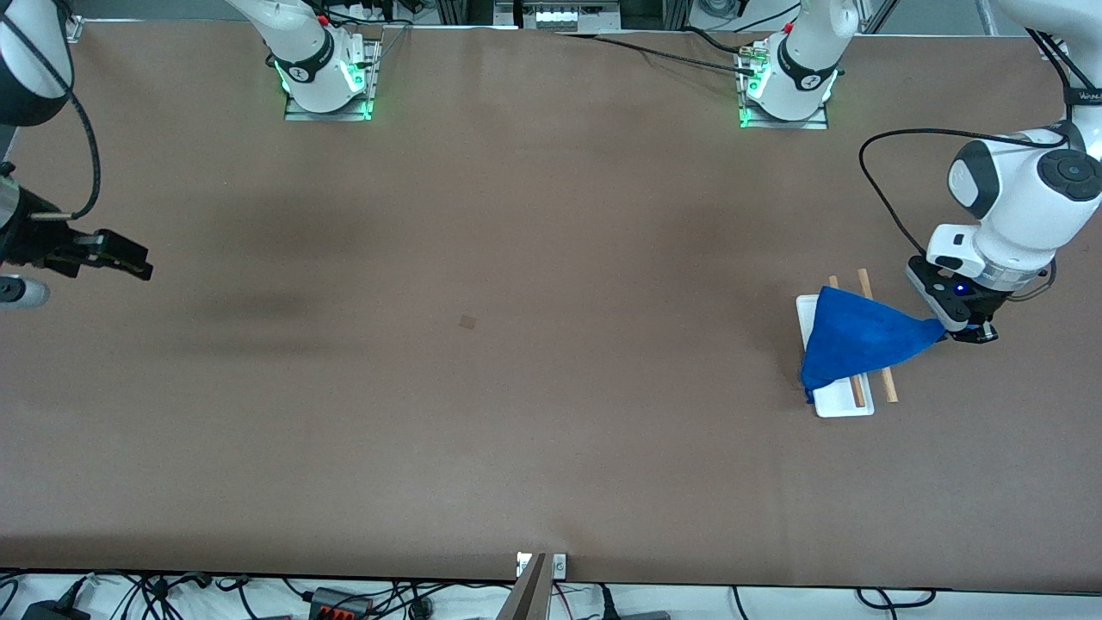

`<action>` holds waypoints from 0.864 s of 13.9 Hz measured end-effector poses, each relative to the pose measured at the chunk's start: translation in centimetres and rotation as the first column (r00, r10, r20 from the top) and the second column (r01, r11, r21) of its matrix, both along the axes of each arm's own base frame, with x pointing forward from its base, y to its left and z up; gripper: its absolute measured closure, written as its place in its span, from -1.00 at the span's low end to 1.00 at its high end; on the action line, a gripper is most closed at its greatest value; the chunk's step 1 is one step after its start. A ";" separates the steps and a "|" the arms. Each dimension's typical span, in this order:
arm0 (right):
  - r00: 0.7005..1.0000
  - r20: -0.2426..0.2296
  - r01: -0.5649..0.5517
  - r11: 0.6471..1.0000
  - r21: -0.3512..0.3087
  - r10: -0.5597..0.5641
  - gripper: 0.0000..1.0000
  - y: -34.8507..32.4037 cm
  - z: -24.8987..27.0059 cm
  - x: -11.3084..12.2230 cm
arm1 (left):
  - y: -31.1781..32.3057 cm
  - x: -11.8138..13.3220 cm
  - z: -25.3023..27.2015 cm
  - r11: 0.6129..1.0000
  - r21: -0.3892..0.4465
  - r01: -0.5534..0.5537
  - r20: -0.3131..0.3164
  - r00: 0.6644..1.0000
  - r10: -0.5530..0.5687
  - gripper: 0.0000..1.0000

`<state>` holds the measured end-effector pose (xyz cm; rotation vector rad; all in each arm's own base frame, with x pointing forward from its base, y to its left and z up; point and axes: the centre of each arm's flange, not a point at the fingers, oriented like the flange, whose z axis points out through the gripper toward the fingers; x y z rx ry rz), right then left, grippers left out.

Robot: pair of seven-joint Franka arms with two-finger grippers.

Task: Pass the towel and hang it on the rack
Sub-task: 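Lower the towel onto the dowels and open the left gripper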

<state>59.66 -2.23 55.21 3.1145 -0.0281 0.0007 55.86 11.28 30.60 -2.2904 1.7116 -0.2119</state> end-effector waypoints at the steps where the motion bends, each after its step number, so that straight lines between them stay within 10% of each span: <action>1: 1.000 0.003 0.000 1.000 0.001 0.000 -1.00 0.0 0.1 -0.6 | 0.0 -0.1 -0.1 1.000 0.000 0.000 -0.001 1.000 0.000 0.92; 12: 1.000 0.012 -0.008 1.000 0.001 0.008 -1.00 0.1 0.6 -0.6 | -0.9 -0.4 2.1 1.000 -0.012 -0.008 -0.033 0.999 0.007 -1.00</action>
